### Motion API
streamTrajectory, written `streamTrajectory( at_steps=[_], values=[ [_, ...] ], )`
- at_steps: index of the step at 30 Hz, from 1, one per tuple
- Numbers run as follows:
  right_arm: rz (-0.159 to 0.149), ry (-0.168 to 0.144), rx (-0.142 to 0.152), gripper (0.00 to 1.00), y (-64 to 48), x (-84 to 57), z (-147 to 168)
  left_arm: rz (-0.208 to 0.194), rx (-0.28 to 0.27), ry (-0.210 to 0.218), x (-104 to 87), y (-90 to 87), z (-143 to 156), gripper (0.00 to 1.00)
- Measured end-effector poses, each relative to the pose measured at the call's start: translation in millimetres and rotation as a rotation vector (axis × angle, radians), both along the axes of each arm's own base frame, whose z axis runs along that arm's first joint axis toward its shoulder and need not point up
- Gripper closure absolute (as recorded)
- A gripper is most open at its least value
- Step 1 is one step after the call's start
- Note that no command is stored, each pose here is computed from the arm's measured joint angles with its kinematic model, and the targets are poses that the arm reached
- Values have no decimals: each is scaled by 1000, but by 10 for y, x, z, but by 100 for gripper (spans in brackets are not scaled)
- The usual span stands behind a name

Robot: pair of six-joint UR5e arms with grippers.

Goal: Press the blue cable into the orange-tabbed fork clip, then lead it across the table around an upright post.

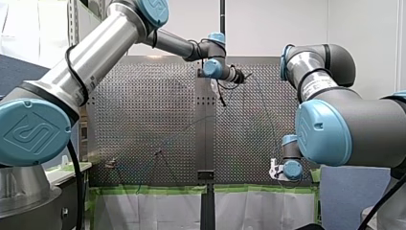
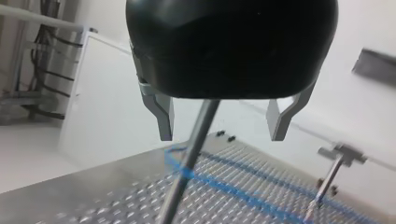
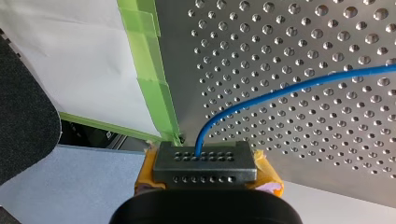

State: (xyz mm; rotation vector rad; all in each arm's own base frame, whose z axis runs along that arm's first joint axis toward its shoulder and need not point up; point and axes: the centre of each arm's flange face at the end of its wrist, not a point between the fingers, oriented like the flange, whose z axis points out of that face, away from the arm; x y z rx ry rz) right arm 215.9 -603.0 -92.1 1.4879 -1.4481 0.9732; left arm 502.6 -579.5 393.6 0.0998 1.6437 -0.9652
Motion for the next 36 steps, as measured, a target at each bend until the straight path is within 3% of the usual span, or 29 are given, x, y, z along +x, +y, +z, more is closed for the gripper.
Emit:
streamTrajectory(
  at_steps=[8,16,36],
  values=[
    [0,0,0,100,0,0,0,-77,14,-13,-192,-27,222,2],
    [0,0,0,100,0,0,0,-90,77,-26,-315,-9,300,2],
    [6,6,7,100,-15,27,17,22,210,-112,-279,64,294,2]
  ],
)
